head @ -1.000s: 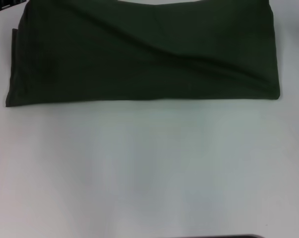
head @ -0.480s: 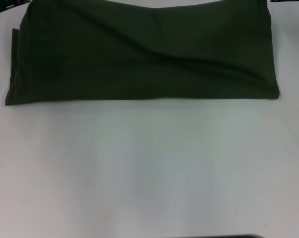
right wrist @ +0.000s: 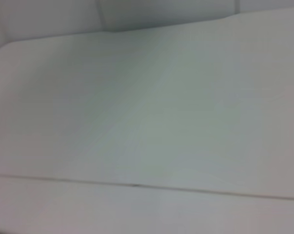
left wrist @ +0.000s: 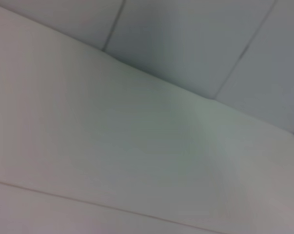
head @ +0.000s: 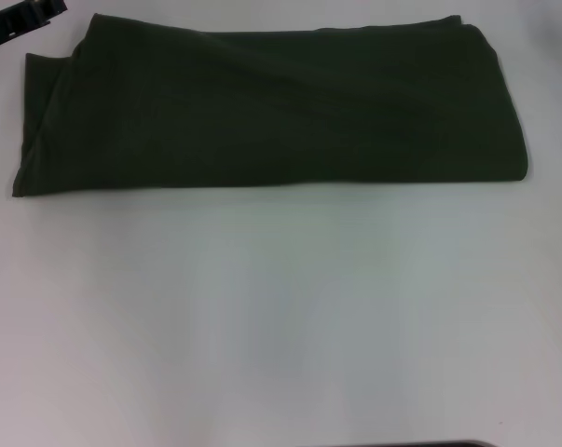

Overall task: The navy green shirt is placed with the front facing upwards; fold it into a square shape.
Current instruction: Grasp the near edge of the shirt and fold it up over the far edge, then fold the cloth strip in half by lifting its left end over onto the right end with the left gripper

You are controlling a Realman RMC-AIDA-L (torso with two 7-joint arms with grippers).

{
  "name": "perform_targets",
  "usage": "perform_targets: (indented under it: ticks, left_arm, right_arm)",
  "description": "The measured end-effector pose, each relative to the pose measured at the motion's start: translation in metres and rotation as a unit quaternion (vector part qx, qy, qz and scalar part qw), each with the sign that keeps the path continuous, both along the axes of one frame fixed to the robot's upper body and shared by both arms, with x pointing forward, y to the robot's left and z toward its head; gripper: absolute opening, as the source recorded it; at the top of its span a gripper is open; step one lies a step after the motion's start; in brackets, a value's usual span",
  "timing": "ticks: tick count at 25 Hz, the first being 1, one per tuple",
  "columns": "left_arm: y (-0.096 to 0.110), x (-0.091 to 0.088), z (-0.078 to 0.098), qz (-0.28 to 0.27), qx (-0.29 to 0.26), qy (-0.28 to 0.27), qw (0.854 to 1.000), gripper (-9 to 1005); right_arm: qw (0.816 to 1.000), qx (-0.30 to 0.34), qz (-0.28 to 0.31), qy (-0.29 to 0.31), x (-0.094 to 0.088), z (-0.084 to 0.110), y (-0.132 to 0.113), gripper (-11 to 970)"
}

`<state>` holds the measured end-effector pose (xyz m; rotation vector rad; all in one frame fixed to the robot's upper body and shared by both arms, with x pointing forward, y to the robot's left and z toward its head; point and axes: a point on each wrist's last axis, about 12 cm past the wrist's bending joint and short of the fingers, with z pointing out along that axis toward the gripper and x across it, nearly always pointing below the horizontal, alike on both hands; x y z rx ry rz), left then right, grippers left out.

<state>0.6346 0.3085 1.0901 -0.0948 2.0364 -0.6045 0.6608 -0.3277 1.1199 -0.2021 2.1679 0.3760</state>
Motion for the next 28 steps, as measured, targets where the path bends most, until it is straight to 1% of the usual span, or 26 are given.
perform_targets:
  ticks: [2, 6, 11, 13, 14, 16, 19, 25, 28]
  left_arm:
    - [0.002, -0.001, -0.002, 0.009, 0.004, -0.001, 1.0, 39]
    - [0.003, -0.005, -0.005, 0.023, 0.001, -0.02, 1.0, 223]
    - [0.002, -0.011, -0.006, 0.006, -0.013, -0.026, 1.0, 429]
    - [0.002, -0.014, -0.004, -0.014, -0.021, -0.03, 0.999, 525]
    - [0.002, -0.014, -0.004, -0.014, -0.021, -0.03, 0.999, 574]
    - [0.003, -0.02, 0.001, -0.045, -0.031, -0.041, 0.998, 670]
    - [0.004, -0.025, 0.004, -0.061, -0.039, -0.046, 0.996, 892]
    - [0.007, -0.041, 0.004, -0.102, -0.061, -0.047, 0.992, 936]
    - [0.012, -0.051, 0.004, -0.116, -0.064, -0.047, 0.99, 936]
  right_arm:
    - [1.0, -0.012, -0.016, -0.008, 0.002, 0.0, -0.003, 123]
    - [0.999, -0.023, -0.026, -0.018, 0.002, 0.0, -0.008, 180]
    - [0.999, 0.006, -0.028, -0.034, -0.012, 0.0, -0.022, 393]
    - [0.999, 0.027, -0.019, -0.035, -0.02, 0.0, -0.026, 558]
    - [0.999, 0.039, -0.015, -0.034, -0.025, -0.001, -0.029, 640]
    - [0.998, 0.054, -0.004, -0.034, -0.035, -0.001, -0.034, 709]
    - [0.997, 0.07, 0.014, -0.032, -0.048, -0.001, -0.039, 812]
    - [0.99, 0.126, 0.051, -0.021, -0.077, -0.005, -0.045, 811]
    - [0.987, 0.145, 0.061, -0.011, -0.091, -0.008, -0.05, 810]
